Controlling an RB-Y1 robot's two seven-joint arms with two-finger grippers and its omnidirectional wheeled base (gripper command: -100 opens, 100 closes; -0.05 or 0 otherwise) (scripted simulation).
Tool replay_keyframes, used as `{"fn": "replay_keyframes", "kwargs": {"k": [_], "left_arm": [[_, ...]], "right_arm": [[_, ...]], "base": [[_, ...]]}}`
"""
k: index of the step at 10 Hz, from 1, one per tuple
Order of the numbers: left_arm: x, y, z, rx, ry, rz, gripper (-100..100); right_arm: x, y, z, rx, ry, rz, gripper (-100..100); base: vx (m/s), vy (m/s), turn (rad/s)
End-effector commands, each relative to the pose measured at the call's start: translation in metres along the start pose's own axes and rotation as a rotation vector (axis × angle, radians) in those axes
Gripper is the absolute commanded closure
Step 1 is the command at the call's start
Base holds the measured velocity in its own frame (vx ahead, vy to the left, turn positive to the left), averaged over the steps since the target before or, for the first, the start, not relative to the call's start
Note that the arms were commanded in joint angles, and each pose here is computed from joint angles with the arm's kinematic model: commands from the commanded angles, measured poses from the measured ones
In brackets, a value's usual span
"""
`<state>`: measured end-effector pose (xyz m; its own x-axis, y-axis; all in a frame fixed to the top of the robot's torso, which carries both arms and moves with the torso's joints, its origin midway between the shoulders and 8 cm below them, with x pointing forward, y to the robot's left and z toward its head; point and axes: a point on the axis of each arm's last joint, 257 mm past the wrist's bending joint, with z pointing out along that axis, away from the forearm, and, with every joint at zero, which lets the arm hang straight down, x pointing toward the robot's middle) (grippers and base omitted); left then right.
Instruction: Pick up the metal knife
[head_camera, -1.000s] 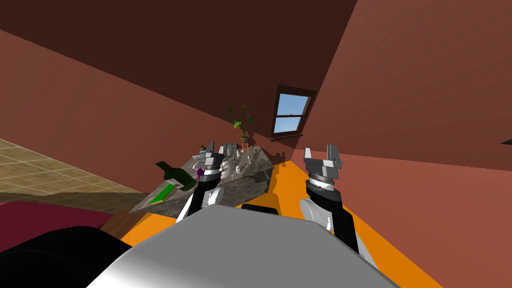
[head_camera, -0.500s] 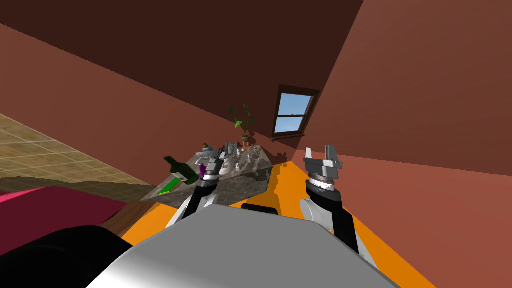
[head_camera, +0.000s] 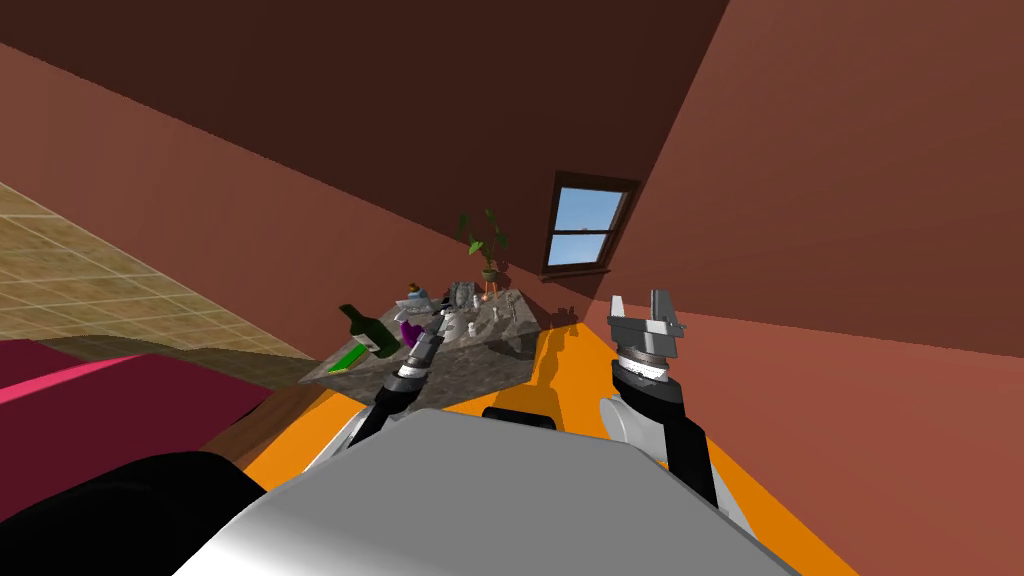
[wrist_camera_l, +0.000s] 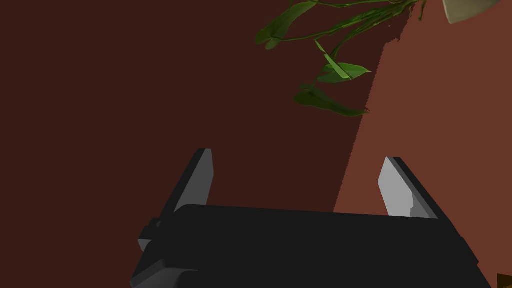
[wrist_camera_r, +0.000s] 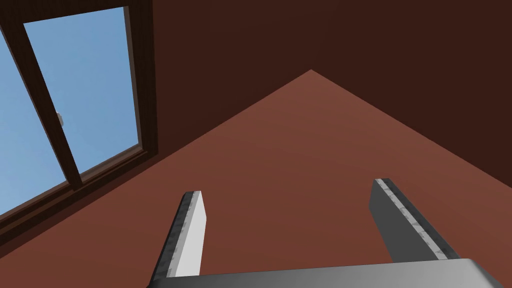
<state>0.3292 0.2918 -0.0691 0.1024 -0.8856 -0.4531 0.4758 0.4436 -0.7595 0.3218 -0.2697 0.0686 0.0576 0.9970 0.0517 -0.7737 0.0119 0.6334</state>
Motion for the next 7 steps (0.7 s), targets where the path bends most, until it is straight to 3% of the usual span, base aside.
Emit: {"fn": "replay_keyframes", "kwargs": {"k": [1,3,4,5,6,7], "left_arm": [[0.003,0.014,-0.009,-0.024,0.029,0.014,-100],[0.008,0.041,-0.043,-0.097,0.118,0.052,-100],[0.009,0.049,-0.048,-0.115,0.125,0.053,-100],[0.010,0.061,-0.067,-0.153,0.175,0.070,-100],[0.010,0.066,-0.070,-0.166,0.176,0.069,-100],[0.011,0.078,-0.092,-0.208,0.227,0.083,-100]], "right_arm": [[0.000,0.000,0.000,0.000,0.000,0.000,0],[0.000,0.000,0.000,0.000,0.000,0.000,0],[0.000,0.000,0.000,0.000,0.000,0.000,0],[0.000,0.000,0.000,0.000,0.000,0.000,0],[0.000,0.000,0.000,0.000,0.000,0.000,0],[0.000,0.000,0.000,0.000,0.000,0.000,0]], "base": [[-0.028,-0.111,0.035],[-0.029,-0.122,0.030],[-0.017,-0.113,0.027],[-0.026,-0.128,0.009],[-0.017,-0.090,0.014],[-0.013,-0.099,0.000]]}}
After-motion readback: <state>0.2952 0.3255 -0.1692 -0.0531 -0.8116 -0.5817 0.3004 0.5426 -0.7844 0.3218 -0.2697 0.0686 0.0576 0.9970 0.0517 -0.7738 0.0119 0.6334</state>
